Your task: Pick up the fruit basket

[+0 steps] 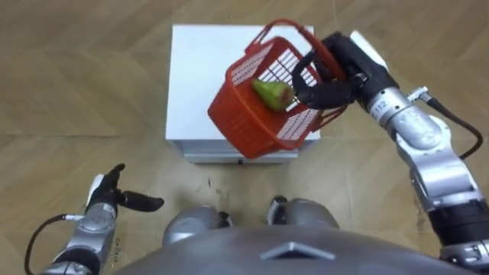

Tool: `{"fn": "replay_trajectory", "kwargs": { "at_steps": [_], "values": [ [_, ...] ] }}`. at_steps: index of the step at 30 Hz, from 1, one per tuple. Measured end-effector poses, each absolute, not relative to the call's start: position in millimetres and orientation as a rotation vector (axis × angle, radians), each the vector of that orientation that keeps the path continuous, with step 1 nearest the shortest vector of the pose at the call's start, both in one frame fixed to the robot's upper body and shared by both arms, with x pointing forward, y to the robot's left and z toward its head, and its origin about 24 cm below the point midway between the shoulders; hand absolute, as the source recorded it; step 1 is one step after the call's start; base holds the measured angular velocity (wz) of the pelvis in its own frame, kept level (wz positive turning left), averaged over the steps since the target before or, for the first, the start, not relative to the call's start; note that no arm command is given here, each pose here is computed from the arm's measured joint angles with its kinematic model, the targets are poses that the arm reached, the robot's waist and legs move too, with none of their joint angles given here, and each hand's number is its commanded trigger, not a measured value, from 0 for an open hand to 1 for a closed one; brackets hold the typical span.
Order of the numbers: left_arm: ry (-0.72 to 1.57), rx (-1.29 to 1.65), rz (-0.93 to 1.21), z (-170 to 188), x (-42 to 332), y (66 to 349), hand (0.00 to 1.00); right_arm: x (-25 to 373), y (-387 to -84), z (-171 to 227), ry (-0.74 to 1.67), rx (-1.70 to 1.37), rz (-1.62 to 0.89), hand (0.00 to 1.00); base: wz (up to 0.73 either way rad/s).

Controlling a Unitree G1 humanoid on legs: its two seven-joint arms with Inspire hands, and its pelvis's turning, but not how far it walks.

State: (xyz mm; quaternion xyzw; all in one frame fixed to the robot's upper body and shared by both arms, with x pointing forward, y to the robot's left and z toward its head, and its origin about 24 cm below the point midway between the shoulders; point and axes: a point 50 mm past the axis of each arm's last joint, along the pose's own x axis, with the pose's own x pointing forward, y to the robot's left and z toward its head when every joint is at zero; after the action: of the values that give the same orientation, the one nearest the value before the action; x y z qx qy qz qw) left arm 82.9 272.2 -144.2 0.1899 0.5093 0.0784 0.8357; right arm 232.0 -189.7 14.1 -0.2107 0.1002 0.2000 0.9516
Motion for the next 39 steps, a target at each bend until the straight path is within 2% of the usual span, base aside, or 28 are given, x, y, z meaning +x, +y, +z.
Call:
{"fn": "replay_trajectory", "kwargs": {
  "at_steps": [6, 14, 18, 25, 39],
  "values": [
    [1.134, 0.388, 0.177, -148, 67, 272, 0.0, 232, -187, 15, 0.198, -0.41, 0.416, 1.0, 0.02],
    [1.145, 0.375, 0.167, -149, 68, 268, 0.0, 240, -185, 19, 0.17, -0.393, 0.386, 1.0, 0.13],
    [1.103, 0.383, 0.136, -147, 85, 264, 0.0, 240, -191, -7, 0.267, -0.338, 0.295, 1.0, 0.58],
    [1.235, 0.376, 0.132, -157, 52, 264, 0.0, 233, -188, -35, 0.38, -0.348, 0.316, 1.0, 0.04],
    [1.271, 0.357, 0.095, -159, 38, 261, 0.0, 222, -196, -57, 0.466, -0.356, 0.302, 1.0, -0.05]
  ]
}}
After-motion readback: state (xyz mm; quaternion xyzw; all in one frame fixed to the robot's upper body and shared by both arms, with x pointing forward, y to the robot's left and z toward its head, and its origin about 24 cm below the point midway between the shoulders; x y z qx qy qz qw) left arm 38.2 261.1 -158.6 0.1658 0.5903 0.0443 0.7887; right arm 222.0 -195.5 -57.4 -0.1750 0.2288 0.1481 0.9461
